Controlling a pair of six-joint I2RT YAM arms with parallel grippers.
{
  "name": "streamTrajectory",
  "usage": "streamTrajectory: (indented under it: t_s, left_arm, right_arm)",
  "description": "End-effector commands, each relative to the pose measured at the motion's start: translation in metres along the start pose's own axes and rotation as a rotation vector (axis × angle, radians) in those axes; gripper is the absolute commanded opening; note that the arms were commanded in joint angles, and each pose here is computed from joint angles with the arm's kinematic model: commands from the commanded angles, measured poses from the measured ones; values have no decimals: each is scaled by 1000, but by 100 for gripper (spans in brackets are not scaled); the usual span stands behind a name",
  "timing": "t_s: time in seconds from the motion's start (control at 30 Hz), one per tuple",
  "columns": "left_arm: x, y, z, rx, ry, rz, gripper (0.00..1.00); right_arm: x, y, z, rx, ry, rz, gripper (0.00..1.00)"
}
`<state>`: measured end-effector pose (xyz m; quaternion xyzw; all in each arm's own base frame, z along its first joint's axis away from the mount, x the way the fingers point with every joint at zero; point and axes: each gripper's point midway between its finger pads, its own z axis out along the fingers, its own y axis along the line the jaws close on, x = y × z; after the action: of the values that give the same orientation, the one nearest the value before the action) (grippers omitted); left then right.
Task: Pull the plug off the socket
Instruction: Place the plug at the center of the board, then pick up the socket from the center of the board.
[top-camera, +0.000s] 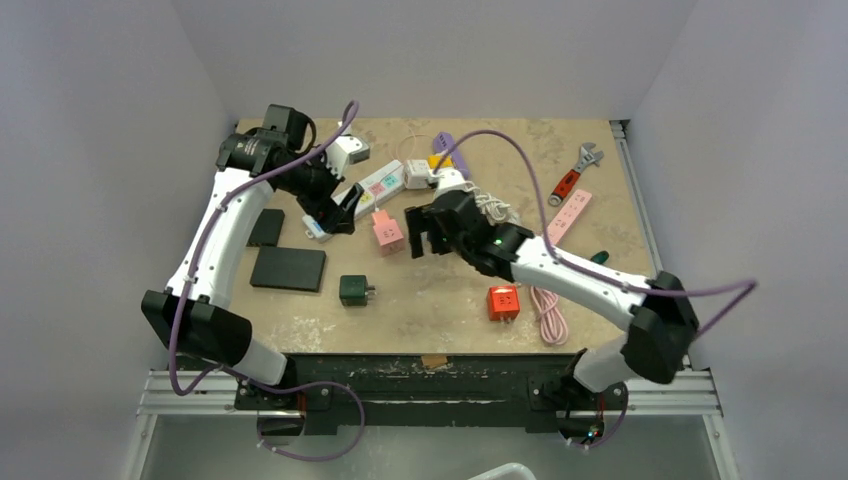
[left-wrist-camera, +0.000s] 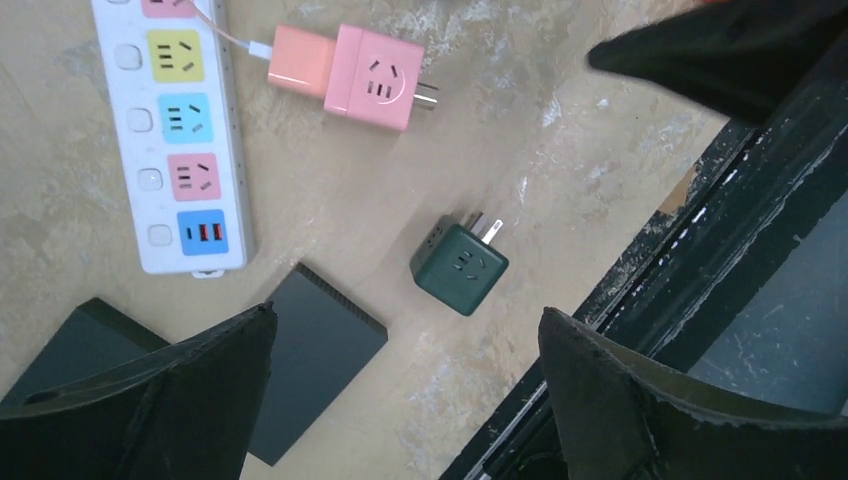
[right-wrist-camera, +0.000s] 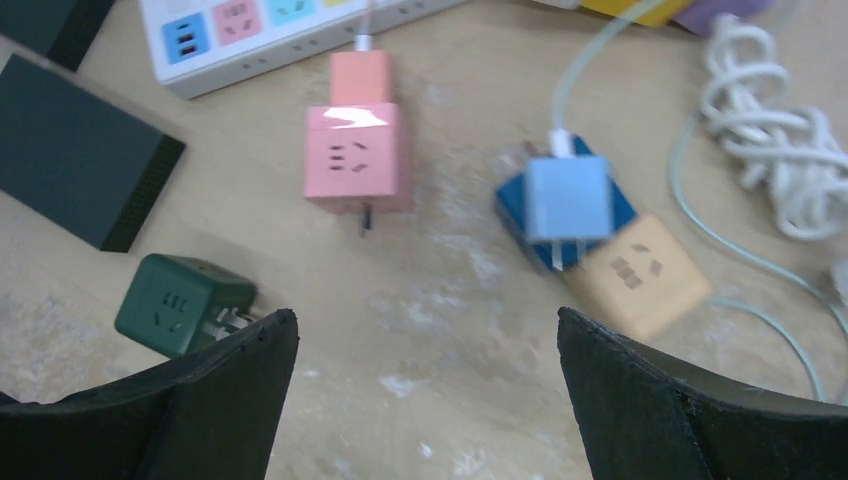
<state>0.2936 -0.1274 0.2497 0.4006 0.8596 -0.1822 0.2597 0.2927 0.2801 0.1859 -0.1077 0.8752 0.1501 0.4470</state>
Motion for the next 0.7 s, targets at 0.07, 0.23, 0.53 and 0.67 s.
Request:
streamTrajectory:
  t_s: [0.07,0.23,0.53,0.67]
  left_arm:
    - [14,-7,-12,29,-5,-99,100]
    - [16,2,-22,9,-37,-134,100]
    - [16,12,-38,-22,-94,-139,100]
    - [16,10,-40,-15,-102,-140,100]
  right_arm:
    - [-12,74,61,-137,21,-189,99]
    - [16,85,114,-106,108,-242,99]
    - [44,79,164,-34,129,-284,99]
    - [54,84,180,-46,140,-299,99]
